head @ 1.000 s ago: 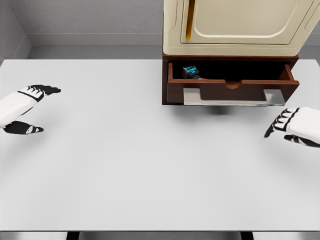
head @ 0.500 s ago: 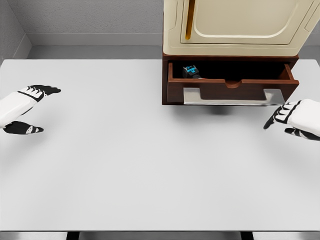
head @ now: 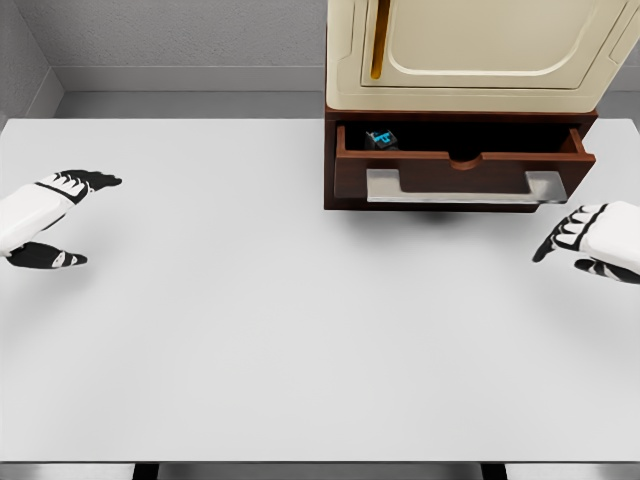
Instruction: Put the switch into the drawer with left arm, and close the drawer with right arm
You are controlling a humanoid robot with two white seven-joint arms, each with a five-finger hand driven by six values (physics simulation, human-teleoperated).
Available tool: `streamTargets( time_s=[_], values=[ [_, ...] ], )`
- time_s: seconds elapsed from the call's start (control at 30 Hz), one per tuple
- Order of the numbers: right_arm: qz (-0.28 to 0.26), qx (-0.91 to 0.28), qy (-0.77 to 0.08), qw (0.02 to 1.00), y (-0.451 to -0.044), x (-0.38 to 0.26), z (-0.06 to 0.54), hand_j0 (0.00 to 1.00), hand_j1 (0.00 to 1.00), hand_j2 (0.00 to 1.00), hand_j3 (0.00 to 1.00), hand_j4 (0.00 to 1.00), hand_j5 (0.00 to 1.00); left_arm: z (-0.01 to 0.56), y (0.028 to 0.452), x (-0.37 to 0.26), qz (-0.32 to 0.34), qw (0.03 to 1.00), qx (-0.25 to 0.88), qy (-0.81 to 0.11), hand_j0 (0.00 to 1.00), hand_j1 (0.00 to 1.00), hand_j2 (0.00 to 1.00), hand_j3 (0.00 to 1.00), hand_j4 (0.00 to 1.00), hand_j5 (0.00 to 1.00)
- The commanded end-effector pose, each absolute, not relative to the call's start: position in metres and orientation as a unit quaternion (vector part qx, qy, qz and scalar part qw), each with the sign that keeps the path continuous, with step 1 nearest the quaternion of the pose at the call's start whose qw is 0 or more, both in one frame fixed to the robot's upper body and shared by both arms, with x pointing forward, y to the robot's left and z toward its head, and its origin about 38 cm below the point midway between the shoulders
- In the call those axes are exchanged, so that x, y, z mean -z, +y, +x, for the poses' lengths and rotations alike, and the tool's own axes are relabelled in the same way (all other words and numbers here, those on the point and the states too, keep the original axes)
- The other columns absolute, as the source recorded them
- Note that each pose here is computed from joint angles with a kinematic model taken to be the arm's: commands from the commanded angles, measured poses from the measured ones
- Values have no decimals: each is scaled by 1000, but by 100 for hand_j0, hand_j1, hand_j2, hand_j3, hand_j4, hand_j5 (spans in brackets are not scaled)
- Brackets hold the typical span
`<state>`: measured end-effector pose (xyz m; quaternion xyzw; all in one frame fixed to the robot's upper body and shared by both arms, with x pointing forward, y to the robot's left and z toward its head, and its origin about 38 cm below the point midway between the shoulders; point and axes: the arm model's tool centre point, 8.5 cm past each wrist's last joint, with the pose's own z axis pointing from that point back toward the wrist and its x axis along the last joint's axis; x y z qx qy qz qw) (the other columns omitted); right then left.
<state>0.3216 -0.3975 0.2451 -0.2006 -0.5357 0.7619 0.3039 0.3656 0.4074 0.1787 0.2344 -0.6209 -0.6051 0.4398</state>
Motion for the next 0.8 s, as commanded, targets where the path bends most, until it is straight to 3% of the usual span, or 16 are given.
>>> streamTargets(
  time_s=[0.0, 0.33, 0.77],
  values=[
    [-201, -764, -532, 304, -398, -248, 322, 64, 64, 64, 64, 64, 64, 366, 409, -180, 235, 441, 601, -623, 100, 100, 100, 100, 100, 100],
    [-211, -780, -512, 292, -397, -237, 321, 63, 63, 63, 63, 63, 63, 365, 409, -180, 235, 442, 601, -623, 100, 100, 100, 100, 100, 100],
    [-199, -741, -565, 303, -386, -237, 324, 62, 62, 62, 62, 62, 62, 365, 409, -179, 234, 442, 601, -623, 100, 100, 100, 100, 100, 100]
  ],
)
